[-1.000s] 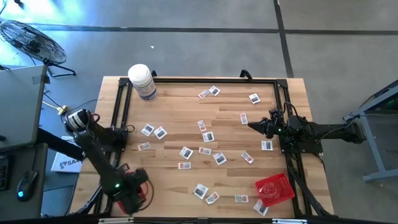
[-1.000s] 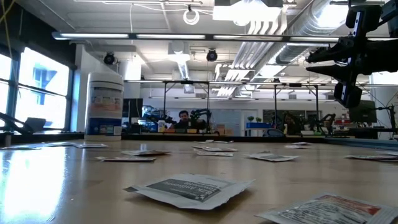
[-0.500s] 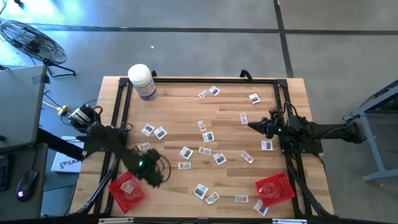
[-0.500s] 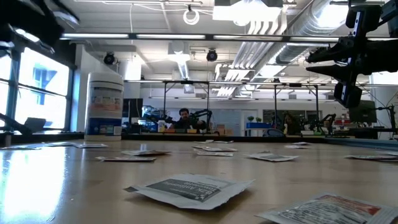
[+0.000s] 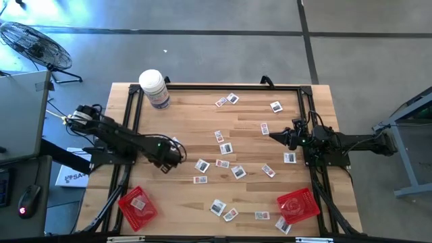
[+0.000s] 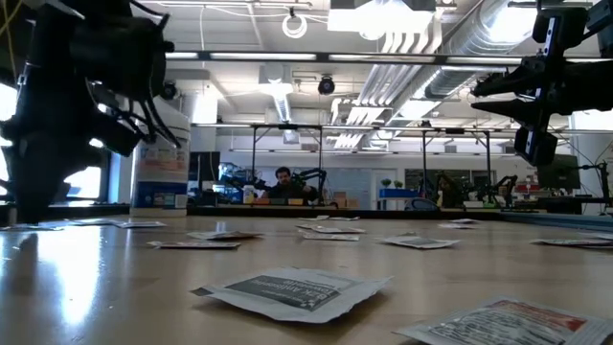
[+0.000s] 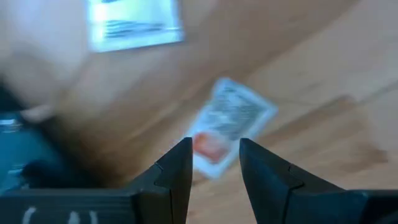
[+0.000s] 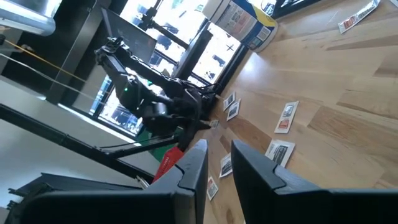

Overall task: Pick & Place First Aid Supplies
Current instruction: Put the ointment pack into the left red bin

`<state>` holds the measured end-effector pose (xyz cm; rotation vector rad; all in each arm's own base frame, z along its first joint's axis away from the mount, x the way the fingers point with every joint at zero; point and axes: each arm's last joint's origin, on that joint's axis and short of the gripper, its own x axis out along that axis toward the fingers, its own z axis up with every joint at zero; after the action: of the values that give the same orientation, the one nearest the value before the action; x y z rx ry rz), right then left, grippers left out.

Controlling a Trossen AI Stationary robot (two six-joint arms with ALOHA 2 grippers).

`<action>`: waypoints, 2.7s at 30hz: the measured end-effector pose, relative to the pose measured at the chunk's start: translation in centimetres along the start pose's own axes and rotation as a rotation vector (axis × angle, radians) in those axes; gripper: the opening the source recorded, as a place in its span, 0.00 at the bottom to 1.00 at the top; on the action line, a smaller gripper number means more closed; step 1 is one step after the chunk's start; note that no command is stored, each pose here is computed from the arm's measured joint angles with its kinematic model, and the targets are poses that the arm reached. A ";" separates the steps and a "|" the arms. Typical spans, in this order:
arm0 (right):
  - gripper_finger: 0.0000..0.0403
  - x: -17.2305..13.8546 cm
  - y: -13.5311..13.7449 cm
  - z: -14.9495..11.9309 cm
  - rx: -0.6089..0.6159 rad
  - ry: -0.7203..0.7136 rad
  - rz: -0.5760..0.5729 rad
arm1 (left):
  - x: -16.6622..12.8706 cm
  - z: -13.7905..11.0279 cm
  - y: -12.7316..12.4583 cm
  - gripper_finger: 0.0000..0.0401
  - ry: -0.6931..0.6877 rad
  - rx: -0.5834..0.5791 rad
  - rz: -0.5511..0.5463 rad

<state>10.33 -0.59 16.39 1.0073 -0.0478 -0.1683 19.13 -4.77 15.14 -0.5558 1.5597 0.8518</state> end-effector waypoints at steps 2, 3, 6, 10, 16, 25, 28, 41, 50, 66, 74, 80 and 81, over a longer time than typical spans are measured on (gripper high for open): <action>0.16 0.0 0.0 0.0 0.000 0.000 0.000 | -0.1 -0.1 0.6 0.32 0.015 0.003 0.061; 0.16 0.0 0.0 0.0 0.000 0.000 0.000 | -0.2 -0.2 0.8 0.32 0.023 0.004 0.084; 0.16 0.0 0.0 0.0 0.000 -0.001 0.001 | -0.5 -0.4 1.4 0.32 0.042 -0.006 0.123; 0.16 0.0 0.0 0.0 0.000 -0.001 0.001 | -0.4 -0.6 1.7 0.32 0.048 -0.078 0.149; 0.16 0.0 0.0 0.0 0.000 0.000 0.000 | 1.9 -0.8 2.0 0.32 0.022 -0.143 0.131; 0.16 0.0 0.0 0.0 0.000 0.000 0.000 | 2.2 -0.8 1.8 0.32 0.011 -0.159 0.098; 0.16 0.0 0.0 0.0 0.000 0.000 0.000 | 1.9 -0.6 1.4 0.32 0.010 -0.162 0.065; 0.16 0.0 0.0 0.0 0.000 0.001 0.000 | 0.7 0.1 -1.1 0.32 0.016 -0.081 -0.181; 0.16 0.0 0.0 0.0 0.000 0.001 0.000 | 0.4 -1.1 -2.3 0.32 -0.038 -0.013 -0.239; 0.16 0.0 0.0 0.0 0.000 0.001 0.000 | -4.1 -1.6 -5.2 0.32 -0.208 0.081 -0.388; 0.16 0.0 0.0 0.0 0.000 0.001 0.000 | -4.7 -1.3 -6.1 0.32 -0.373 0.236 -0.437; 0.16 0.0 0.0 0.0 0.000 0.001 0.000 | -3.6 -1.3 -5.8 0.32 -0.384 0.464 -0.394; 0.16 0.0 0.0 0.0 0.000 0.001 0.000 | -3.3 -1.3 -5.8 0.32 -0.381 0.518 -0.406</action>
<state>10.33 -0.59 16.39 1.0073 -0.0468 -0.1677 23.28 -9.69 17.16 -0.2909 1.1923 0.2075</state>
